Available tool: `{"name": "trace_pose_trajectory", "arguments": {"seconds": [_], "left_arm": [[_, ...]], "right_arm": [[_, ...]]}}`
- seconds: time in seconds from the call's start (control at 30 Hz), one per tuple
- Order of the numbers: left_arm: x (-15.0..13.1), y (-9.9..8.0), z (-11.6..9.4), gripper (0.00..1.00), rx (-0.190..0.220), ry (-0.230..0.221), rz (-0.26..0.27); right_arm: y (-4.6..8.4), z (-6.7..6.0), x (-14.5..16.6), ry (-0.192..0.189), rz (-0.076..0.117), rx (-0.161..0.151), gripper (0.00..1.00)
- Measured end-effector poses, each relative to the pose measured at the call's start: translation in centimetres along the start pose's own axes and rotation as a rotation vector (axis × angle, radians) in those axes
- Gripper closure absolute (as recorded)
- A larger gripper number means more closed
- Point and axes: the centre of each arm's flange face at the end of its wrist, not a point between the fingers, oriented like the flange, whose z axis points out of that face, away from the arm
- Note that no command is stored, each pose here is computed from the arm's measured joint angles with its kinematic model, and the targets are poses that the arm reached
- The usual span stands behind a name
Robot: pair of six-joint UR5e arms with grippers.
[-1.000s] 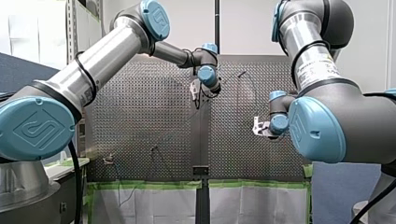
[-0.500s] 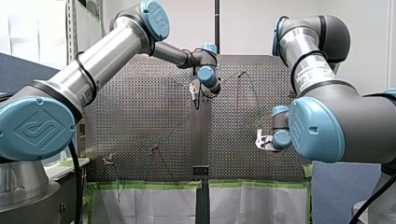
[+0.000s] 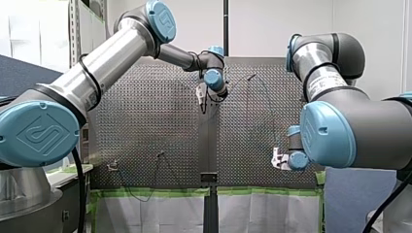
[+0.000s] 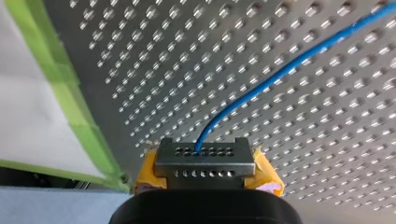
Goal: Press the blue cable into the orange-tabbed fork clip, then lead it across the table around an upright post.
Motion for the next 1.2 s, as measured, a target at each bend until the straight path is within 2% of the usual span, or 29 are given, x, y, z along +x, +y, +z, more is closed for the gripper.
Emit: {"name": "trace_pose_trajectory", "arguments": {"seconds": [0.23,0.37,0.67,0.9,1.2], "left_arm": [[0.0,0.2,0.1,0.1,-0.004,0.0,0.0],[0.0,0.2,0.1,0.1,-0.006,0.0,0.001],[0.0,0.3,0.1,0.1,-0.008,0.0,0.0],[0.0,0.3,0.0,0.1,-0.014,0.001,0.001],[0.3,0.8,-0.6,0.1,-0.066,0.036,0.019]], "right_arm": [[2.1,0.9,-2.6,-0.019,0.008,-0.032,1.0],[3.3,1.4,-4.8,-0.044,0.012,-0.049,1.0],[4.8,1.9,-9.0,-0.093,0.017,-0.072,1.0],[5.6,2.2,-9.2,-0.091,0.021,-0.083,1.0],[6.4,3.3,-8.4,-0.067,0.026,-0.093,1.0]]}}
